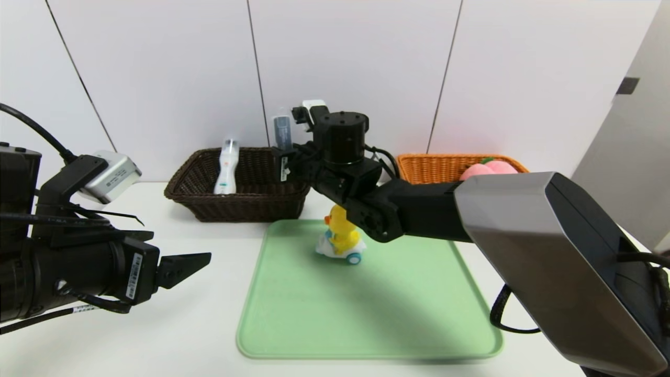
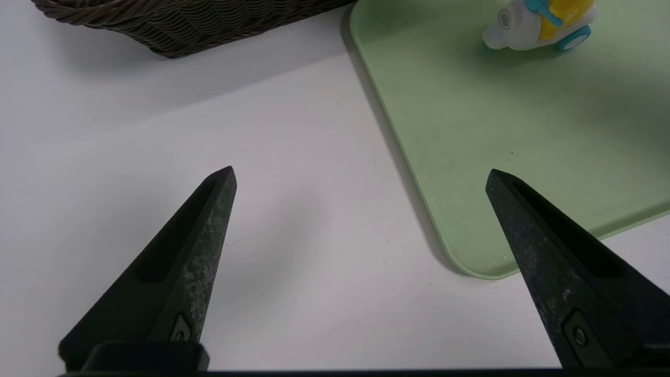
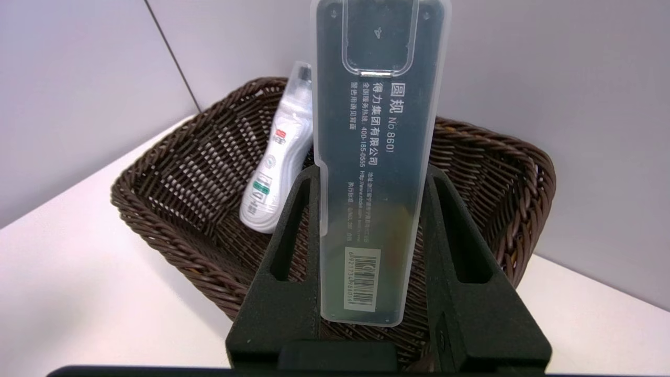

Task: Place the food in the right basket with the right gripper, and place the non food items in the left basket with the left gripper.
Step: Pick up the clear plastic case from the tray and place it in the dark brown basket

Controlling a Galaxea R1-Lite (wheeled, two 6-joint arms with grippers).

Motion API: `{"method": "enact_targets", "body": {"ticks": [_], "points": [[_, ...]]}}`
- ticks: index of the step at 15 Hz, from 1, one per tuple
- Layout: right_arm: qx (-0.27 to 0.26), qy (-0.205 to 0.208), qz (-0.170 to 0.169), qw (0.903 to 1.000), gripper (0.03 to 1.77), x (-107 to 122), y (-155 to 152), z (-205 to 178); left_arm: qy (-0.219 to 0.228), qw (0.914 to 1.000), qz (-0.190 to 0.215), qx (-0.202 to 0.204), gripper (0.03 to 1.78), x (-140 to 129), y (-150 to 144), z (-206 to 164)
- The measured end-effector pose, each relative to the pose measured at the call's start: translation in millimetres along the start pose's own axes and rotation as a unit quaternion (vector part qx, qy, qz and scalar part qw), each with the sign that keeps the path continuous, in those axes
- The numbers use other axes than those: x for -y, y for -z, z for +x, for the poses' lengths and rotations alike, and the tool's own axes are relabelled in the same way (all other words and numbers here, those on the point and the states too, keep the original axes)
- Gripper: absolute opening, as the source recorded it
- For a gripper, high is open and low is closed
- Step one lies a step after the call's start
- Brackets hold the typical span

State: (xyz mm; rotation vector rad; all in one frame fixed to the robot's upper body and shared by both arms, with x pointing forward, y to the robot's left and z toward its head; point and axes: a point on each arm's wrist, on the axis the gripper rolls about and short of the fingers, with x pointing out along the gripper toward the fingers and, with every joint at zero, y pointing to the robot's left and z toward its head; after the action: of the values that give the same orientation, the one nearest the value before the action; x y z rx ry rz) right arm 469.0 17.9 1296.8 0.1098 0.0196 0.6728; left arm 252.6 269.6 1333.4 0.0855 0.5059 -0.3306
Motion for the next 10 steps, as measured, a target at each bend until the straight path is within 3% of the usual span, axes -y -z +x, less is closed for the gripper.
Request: {"method": "enact_targets", "body": {"ticks": [3,6,10], "points": [[-0.006,-0.003,-0.003,1.0,0.58,0.8,5.2,1.8,0.0,1.0,0.001,0.0,1.69,0.0,-0.1,0.0],[-0.009,-0.002,-0.005,0.9999,0.95,2.5,9.4,3.5,0.001,1.0,0.001,0.001,1.69,0.0,-0.5,0.0],[-0.01,-0.001,-0.005,0.9999,1.25,4.3,9.6,3.7,0.002,1.0,-0.003,0.004,1.69,0.1,-1.7,0.0]]}}
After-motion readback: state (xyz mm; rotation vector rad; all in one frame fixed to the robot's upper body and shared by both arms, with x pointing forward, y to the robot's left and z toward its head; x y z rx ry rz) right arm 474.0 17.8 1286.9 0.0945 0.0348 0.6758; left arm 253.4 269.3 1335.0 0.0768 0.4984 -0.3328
